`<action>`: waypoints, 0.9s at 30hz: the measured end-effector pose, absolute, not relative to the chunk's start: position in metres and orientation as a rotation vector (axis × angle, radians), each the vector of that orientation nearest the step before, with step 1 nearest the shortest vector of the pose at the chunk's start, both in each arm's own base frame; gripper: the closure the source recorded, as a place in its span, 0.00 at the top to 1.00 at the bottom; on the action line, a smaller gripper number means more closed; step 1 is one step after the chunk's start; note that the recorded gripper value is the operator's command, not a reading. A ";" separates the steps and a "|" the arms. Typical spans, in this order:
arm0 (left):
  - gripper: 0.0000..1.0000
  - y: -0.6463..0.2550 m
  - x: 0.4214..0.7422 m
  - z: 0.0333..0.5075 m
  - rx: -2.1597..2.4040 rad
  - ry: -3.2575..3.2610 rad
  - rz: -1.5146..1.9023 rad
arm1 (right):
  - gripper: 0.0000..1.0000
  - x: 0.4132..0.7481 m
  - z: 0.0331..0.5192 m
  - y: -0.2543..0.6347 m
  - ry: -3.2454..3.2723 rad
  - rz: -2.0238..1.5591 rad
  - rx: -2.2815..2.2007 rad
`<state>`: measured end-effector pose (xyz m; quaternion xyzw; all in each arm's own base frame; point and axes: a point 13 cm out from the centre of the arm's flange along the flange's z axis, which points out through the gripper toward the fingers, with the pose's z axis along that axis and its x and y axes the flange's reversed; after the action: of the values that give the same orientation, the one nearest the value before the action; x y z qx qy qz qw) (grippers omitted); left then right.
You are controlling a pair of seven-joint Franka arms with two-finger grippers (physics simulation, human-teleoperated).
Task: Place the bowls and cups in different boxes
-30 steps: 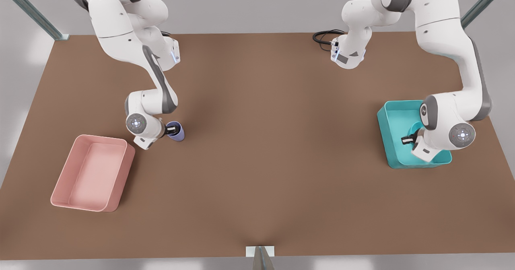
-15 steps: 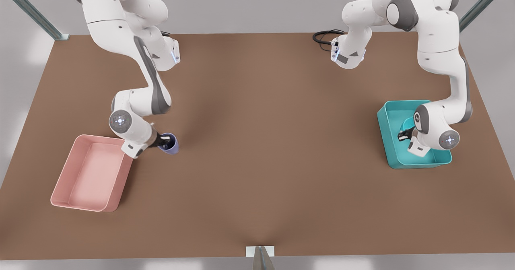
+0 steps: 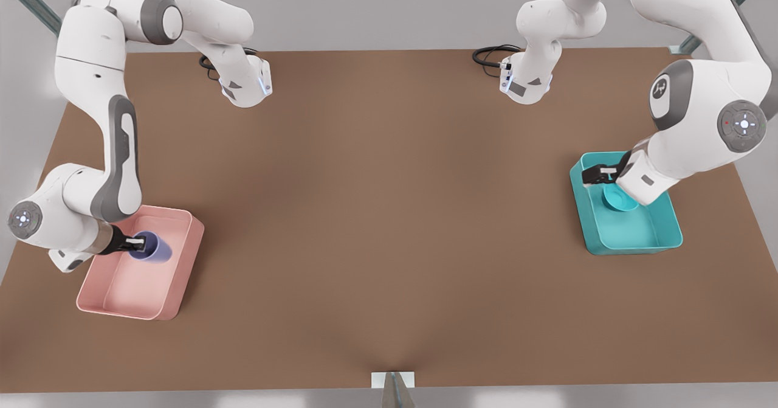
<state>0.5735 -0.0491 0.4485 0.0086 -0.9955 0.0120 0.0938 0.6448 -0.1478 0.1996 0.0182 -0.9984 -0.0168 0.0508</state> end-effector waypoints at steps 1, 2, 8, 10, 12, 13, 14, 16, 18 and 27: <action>1.00 -0.052 0.569 0.448 0.010 -2.936 0.039 | 0.21 0.640 0.183 -0.153 -3.013 -0.059 0.063; 1.00 -0.056 0.565 0.446 -0.006 -2.920 0.040 | 0.21 0.637 0.169 -0.159 -2.992 -0.066 0.068; 1.00 -0.065 0.552 0.443 -0.057 -2.867 0.046 | 0.21 0.644 0.128 -0.170 -2.953 -0.076 0.152; 1.00 -0.066 0.549 0.442 -0.068 -2.854 0.046 | 0.21 0.649 0.121 -0.171 -2.951 -0.072 0.183; 1.00 -0.065 0.547 0.442 -0.072 -2.848 0.047 | 0.21 0.651 0.114 -0.171 -2.948 -0.072 0.209; 1.00 -0.065 0.547 0.443 -0.074 -2.847 0.047 | 0.21 0.651 0.110 -0.171 -2.944 -0.073 0.221; 1.00 -0.065 0.546 0.443 -0.076 -2.845 0.047 | 0.21 0.651 0.108 -0.171 -2.942 -0.073 0.234; 1.00 -0.065 0.545 0.444 -0.082 -2.842 0.048 | 1.00 0.649 0.102 -0.170 -2.935 -0.073 0.254; 1.00 -0.066 0.544 0.444 -0.089 -2.838 0.047 | 1.00 0.648 0.097 -0.172 -2.928 -0.053 0.269; 1.00 -0.079 0.540 0.447 -0.121 -2.825 0.099 | 1.00 0.654 0.123 -0.162 -2.943 -0.063 0.312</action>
<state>0.5400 -0.0793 0.4473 -0.0423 -0.9863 0.0346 0.1554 0.6537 -0.1618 0.1226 0.1050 -0.9901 -0.0211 0.0904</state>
